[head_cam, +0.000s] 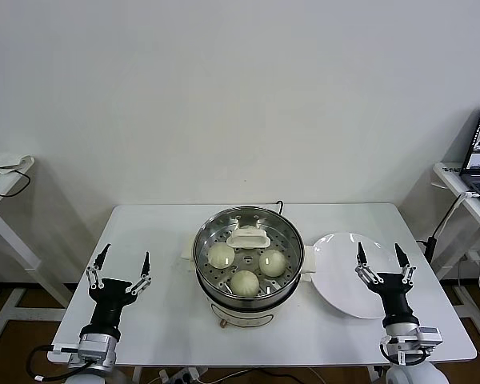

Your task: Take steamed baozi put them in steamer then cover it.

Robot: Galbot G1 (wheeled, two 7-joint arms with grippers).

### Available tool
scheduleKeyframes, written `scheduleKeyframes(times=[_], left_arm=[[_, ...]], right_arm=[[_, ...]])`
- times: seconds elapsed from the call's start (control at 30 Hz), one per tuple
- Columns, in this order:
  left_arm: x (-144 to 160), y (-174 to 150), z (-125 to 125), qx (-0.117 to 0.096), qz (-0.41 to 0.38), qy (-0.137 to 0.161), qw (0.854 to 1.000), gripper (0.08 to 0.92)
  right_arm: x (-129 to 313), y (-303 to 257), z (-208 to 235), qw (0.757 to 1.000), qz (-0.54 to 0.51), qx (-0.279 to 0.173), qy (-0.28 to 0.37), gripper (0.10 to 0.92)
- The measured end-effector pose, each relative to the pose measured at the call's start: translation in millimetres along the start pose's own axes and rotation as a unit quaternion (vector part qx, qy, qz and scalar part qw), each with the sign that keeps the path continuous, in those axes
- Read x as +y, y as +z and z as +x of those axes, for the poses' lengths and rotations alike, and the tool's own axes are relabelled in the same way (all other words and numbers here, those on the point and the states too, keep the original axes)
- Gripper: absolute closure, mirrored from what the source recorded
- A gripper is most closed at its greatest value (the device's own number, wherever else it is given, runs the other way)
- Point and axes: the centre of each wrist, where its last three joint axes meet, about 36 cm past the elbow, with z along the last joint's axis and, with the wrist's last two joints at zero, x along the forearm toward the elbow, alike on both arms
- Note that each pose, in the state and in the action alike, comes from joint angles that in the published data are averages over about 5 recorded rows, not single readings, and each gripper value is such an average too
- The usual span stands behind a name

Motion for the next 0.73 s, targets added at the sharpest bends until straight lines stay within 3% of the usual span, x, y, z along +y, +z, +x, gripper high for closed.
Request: scheduleKeyframes(times=[0.73], left_arm=[[2.4,6.9,4.4,-0.002,0.015,-0.001,1.000,0.177]], right_arm=[[2.3,-7.4,5.8,1.000,0.013,0.008,-0.002,0.200]])
